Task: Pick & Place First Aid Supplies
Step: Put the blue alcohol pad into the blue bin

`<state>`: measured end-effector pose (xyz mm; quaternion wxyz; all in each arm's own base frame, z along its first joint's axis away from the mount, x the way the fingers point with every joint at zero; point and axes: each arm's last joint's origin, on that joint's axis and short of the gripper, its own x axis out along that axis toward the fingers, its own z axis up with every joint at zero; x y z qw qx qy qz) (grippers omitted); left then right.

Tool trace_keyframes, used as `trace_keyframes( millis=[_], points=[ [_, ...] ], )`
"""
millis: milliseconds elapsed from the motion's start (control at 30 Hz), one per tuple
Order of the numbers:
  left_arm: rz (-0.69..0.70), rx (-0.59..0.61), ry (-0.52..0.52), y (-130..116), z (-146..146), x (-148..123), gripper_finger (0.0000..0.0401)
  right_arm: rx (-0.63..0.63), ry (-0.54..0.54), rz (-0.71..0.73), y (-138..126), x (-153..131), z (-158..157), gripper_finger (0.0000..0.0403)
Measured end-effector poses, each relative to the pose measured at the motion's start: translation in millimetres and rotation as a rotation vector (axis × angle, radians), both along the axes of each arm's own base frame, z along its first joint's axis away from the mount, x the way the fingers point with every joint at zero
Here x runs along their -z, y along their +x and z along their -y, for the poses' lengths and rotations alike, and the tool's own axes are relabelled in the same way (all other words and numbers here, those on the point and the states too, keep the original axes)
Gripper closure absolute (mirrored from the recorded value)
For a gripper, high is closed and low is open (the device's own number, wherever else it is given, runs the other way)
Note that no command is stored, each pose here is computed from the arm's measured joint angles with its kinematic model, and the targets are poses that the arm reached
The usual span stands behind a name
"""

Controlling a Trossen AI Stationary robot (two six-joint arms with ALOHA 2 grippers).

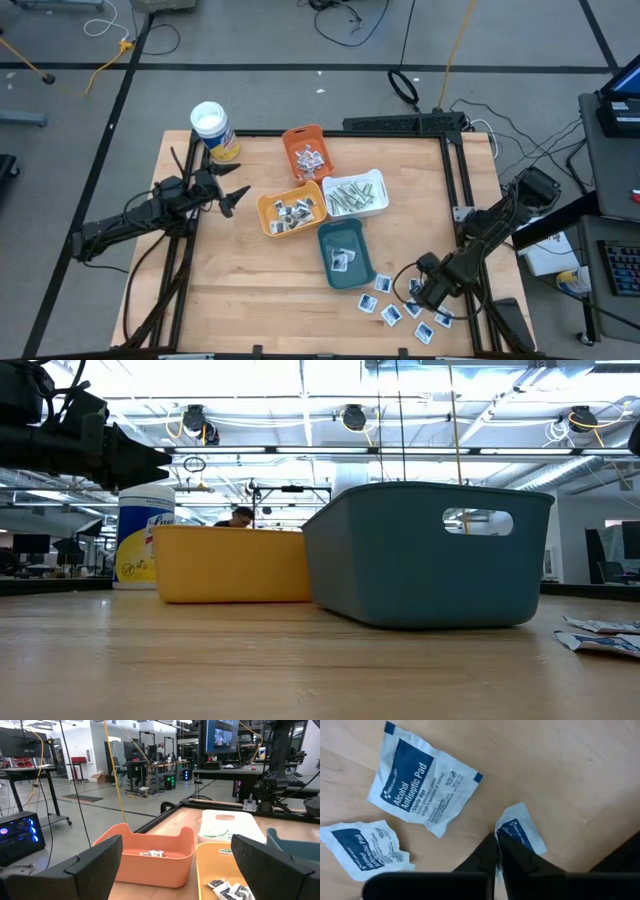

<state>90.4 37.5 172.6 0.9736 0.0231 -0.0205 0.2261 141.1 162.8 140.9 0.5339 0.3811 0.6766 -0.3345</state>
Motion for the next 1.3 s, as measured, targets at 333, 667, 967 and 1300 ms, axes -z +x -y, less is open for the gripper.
trace_keyframes(
  millis=[333,667,967,1300],
  points=[
    [0.0,0.0,0.0,0.0,0.0,0.0,0.0022,-0.112,-0.066,-0.08,9.8,-46.5,12.4,0.0401],
    [0.0,0.0,0.0,0.0,0.0,0.0,0.0022,-0.089,-0.079,-0.073,28.7,-87.2,37.9,0.0402],
    [0.0,0.0,0.0,0.0,0.0,0.0,0.0022,-0.173,-0.061,0.014,89.4,-100.7,56.3,0.0402],
    [0.0,0.0,0.0,0.0,0.0,0.0,0.0022,-0.304,-0.014,0.129,183.6,-113.2,71.1,0.0403]
  ],
)
